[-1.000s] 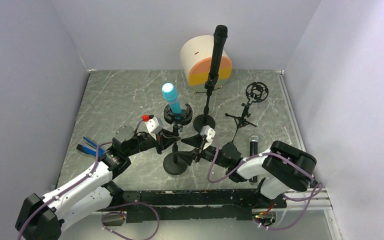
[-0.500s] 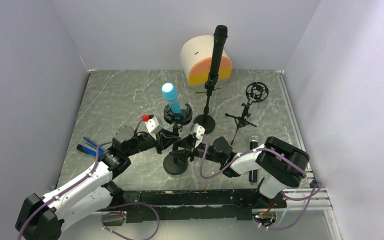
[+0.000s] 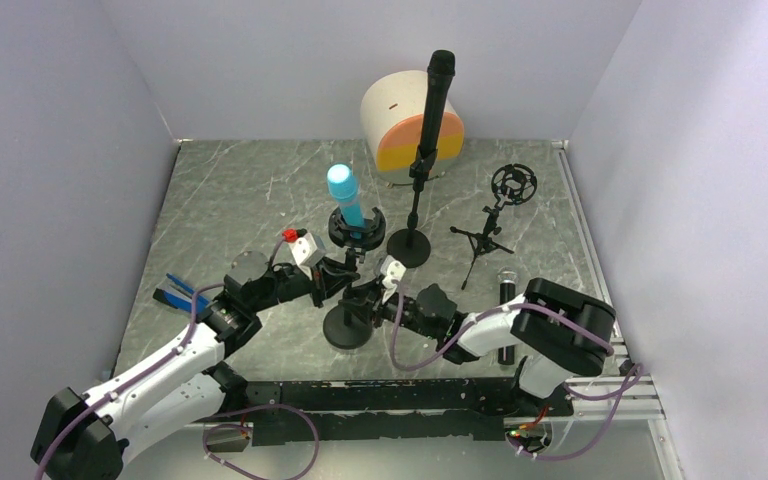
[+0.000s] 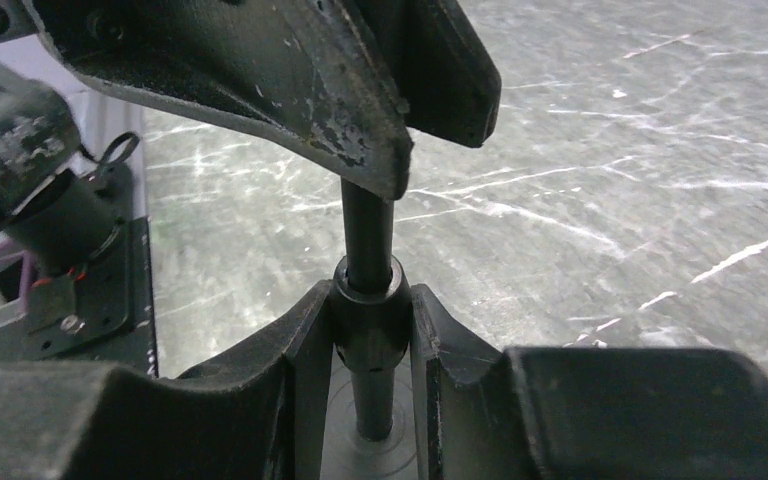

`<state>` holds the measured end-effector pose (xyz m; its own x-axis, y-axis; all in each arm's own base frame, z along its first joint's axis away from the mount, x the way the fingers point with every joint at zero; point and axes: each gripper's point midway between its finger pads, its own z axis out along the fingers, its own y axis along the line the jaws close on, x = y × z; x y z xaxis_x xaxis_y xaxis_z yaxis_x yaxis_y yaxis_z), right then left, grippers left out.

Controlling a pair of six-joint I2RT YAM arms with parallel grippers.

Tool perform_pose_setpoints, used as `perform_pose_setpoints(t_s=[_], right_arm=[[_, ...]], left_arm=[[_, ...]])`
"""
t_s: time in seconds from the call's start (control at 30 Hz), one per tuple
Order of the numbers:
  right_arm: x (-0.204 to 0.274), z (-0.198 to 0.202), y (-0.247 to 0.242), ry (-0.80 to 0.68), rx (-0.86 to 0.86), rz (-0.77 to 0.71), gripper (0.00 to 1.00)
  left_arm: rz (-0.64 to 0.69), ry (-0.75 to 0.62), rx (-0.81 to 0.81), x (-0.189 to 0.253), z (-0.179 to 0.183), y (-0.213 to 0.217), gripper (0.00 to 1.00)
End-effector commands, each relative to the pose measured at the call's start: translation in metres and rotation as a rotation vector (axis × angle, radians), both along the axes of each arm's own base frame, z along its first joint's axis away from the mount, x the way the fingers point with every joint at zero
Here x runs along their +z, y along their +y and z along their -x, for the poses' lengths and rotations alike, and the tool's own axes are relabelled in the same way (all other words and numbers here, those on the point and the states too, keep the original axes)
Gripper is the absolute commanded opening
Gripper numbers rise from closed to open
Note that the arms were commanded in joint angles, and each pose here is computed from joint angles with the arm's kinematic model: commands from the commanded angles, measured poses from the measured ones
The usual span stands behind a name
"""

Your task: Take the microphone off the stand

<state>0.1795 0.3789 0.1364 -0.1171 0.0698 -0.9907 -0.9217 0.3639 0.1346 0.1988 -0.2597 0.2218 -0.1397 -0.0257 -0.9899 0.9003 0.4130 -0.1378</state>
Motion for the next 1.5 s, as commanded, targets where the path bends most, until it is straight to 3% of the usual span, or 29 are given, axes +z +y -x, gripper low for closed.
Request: perform_pose_setpoints(t_s=[0.0,0.23,0.5,0.63,0.8,0.9,1.13,1.27,1.47], right_arm=[[0.022,-0.013,0.004,-0.121,-0.202,-0.016,0.05],[0.036,0.0,0.007,-0.289,-0.54,0.061,0.03],[0.029,0.013,0.018,-0.254,-0.534,0.056,0.09],[0.029,0.021,0.017,-0.242,-0.463,0.012,0.33],[0.035,0.033,0.018,-0.165,-0.245,-0.081,0.63],[0.043,0.035,0.011,-0.117,-0.141,-0.132,0.72],[0.046,0.032,-0.012,-0.033,0.043,-0.186,0.72],[0.038,0.032,-0.005,-0.013,0.116,-0.126,0.72],[0.038,0.023,0.003,-0.014,0.108,-0.129,0.62]], left_arm=[[0.046,-0.034,0.014,0.018,-0.002,0.0,0.03],[0.052,-0.063,0.094,0.021,-0.01,0.01,0.02],[0.049,-0.06,0.125,0.021,-0.011,0.015,0.03],[0.061,-0.06,0.092,0.022,-0.007,0.011,0.02],[0.095,-0.059,-0.025,0.031,0.004,-0.004,0.02],[0.078,-0.051,-0.039,0.028,0.003,-0.008,0.02],[0.073,-0.067,-0.027,0.03,0.003,-0.005,0.03],[0.074,-0.066,-0.027,0.031,0.004,-0.004,0.02],[0.074,-0.064,-0.027,0.031,0.004,-0.004,0.03]])
